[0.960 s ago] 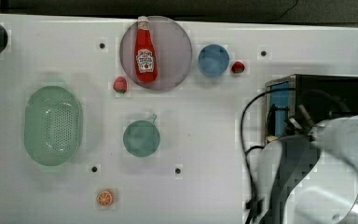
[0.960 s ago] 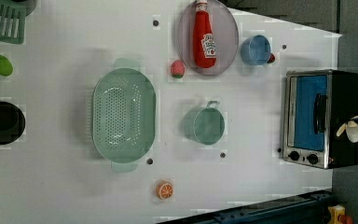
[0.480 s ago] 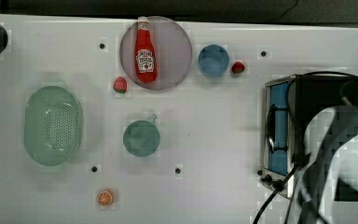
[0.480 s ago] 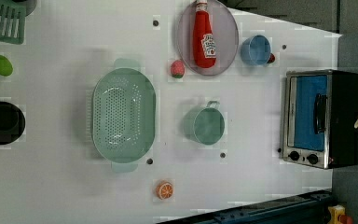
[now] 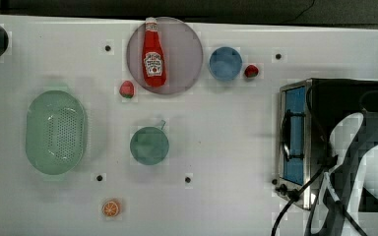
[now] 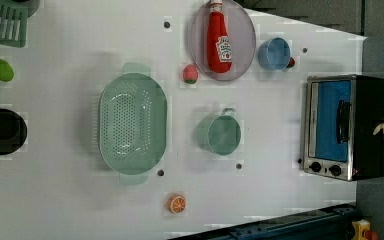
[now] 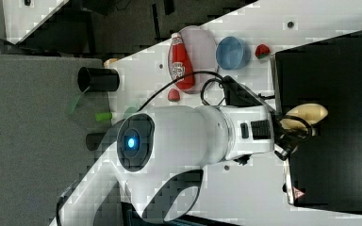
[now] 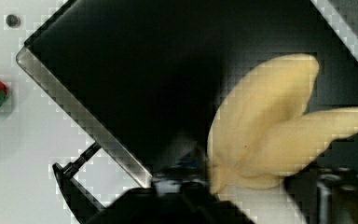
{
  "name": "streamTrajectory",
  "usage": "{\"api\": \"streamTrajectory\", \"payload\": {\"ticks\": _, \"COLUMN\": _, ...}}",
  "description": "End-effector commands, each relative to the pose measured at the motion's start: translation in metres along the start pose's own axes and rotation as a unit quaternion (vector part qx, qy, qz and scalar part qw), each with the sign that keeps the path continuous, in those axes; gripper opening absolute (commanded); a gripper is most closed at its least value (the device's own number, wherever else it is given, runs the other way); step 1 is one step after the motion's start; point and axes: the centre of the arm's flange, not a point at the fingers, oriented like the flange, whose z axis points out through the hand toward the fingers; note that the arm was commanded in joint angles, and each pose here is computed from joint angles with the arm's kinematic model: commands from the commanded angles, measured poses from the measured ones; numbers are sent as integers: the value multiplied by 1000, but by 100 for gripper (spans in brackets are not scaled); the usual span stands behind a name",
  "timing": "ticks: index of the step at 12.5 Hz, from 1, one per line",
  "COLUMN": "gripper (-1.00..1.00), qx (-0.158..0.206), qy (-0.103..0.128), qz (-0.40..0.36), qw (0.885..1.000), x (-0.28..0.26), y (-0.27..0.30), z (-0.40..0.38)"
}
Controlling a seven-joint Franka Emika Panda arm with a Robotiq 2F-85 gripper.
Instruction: Pick banana from table and place on oven.
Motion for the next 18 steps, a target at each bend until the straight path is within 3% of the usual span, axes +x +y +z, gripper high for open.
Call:
{"api": "streamTrajectory", "payload": {"ticks": 1, "gripper": 49, "qx": 3, "qy": 11, "qz": -41, "qw": 999, "x": 0, "y": -14, "z": -12}}
{"api": "streamTrajectory", "payload": {"ticks": 3, "gripper": 93, "qx": 6, "qy": 13, "qz": -41, "qw": 999, "x": -1, "y": -13, "z": -18}}
{"api": "streamTrajectory", "payload": {"ticks": 4, "gripper": 100, "qx": 10, "qy": 19, "qz": -44, "qw": 999, "x": -2, "y": -13, "z": -33}}
{"api": "streamTrajectory", "payload": {"ticks": 8, "gripper": 100, "qx": 45, "qy": 16, "qz": -69, "qw": 996, "x": -33, "y": -20, "z": -128}}
{"api": "streamTrajectory", "payload": {"ticks": 11, "gripper": 100, "qx": 38, "qy": 11, "qz": -84, "qw": 996, "x": -82, "y": -57, "z": -190}}
{"api": "streamTrajectory", "payload": {"ticks": 13, "gripper": 100, "qx": 35, "qy": 19, "qz": -67, "qw": 997, "x": -121, "y": -100, "z": -222}}
{"api": "streamTrajectory", "payload": {"ticks": 16, "gripper": 100, "qx": 32, "qy": 7, "qz": -7, "qw": 999, "x": -190, "y": -163, "z": -233}}
{"api": "streamTrajectory", "payload": {"ticks": 18, "gripper": 100, "qx": 25, "qy": 11, "qz": 28, "qw": 999, "x": -235, "y": -196, "z": -234}}
